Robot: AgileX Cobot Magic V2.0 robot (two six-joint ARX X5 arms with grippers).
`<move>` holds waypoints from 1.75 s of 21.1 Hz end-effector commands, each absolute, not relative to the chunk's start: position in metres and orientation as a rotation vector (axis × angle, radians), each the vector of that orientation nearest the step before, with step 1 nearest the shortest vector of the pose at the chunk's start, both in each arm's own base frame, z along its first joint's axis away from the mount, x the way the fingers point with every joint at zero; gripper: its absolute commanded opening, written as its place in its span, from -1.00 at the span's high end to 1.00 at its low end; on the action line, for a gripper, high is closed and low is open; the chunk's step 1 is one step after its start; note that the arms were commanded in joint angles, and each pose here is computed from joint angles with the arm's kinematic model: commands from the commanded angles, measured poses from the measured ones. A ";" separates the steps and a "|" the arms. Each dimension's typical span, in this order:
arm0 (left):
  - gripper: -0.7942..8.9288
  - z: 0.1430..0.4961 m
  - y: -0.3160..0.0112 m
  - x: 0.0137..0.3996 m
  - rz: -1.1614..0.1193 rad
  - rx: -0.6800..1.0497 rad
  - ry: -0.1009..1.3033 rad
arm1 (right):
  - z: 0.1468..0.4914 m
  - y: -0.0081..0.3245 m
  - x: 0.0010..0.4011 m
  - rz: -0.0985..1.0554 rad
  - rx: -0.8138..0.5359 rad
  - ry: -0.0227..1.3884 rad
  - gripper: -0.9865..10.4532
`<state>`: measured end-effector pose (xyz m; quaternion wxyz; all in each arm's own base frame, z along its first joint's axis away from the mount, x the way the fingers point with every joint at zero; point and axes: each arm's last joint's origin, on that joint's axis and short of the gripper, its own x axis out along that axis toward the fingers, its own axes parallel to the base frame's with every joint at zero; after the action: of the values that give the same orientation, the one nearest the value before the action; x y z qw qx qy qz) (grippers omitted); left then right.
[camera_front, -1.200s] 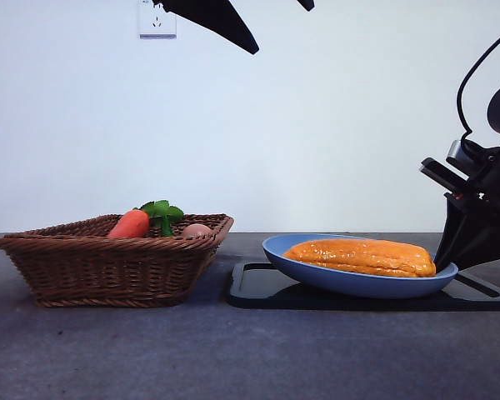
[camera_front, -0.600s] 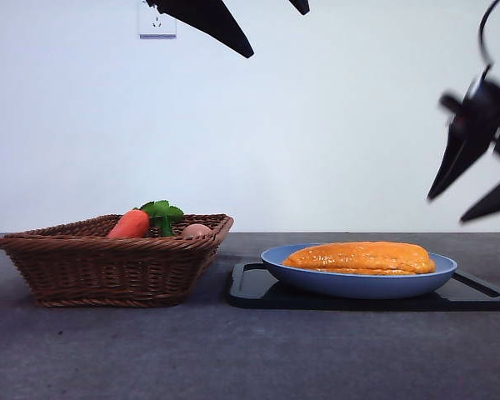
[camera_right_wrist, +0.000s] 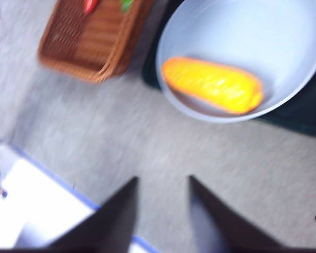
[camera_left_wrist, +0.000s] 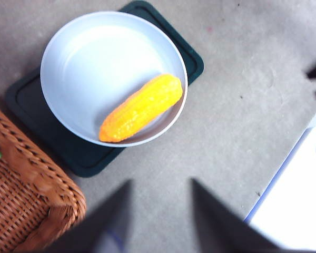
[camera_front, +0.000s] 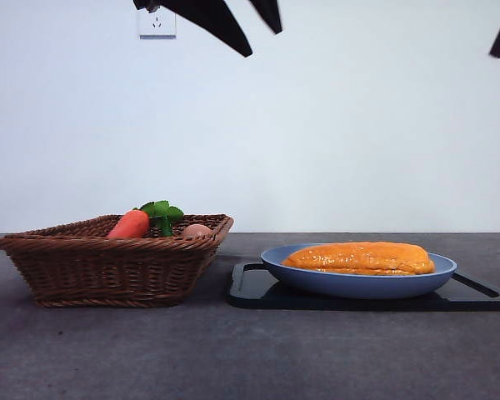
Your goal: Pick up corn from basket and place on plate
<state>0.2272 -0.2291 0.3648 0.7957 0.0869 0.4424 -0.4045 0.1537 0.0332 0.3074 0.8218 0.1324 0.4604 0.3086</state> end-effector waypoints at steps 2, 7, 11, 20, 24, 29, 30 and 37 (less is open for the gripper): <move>0.83 0.372 -0.232 0.225 -0.892 0.205 0.928 | 0.313 0.038 0.148 0.729 0.188 0.947 0.82; 0.83 0.372 -0.232 0.225 -0.892 0.204 0.927 | 0.313 0.039 0.148 0.738 0.186 0.951 0.82; 0.83 0.372 -0.232 0.226 -0.893 0.203 0.923 | 0.313 0.039 0.148 0.741 0.185 0.944 0.82; 0.83 0.380 -0.239 0.232 -0.916 0.165 0.797 | 0.314 0.039 0.150 0.742 0.179 0.923 0.82; 0.83 0.386 -0.243 0.236 -0.930 0.139 0.712 | 0.314 0.039 0.150 0.742 0.179 0.923 0.82; 0.83 0.395 -0.244 0.243 -0.933 0.133 0.588 | 0.314 0.039 0.150 0.742 0.179 0.922 0.82; 0.83 0.398 -0.242 0.245 -0.933 0.140 0.561 | 0.314 0.039 0.150 0.742 0.179 0.922 0.82; 0.83 0.424 -0.204 0.258 -0.849 0.132 0.387 | 0.315 0.039 0.150 0.743 0.177 0.915 0.82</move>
<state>0.2631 -0.2078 0.4075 0.8850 0.0523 0.2258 -0.4038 0.1480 0.0386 0.3104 0.8248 0.0900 0.4399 0.3438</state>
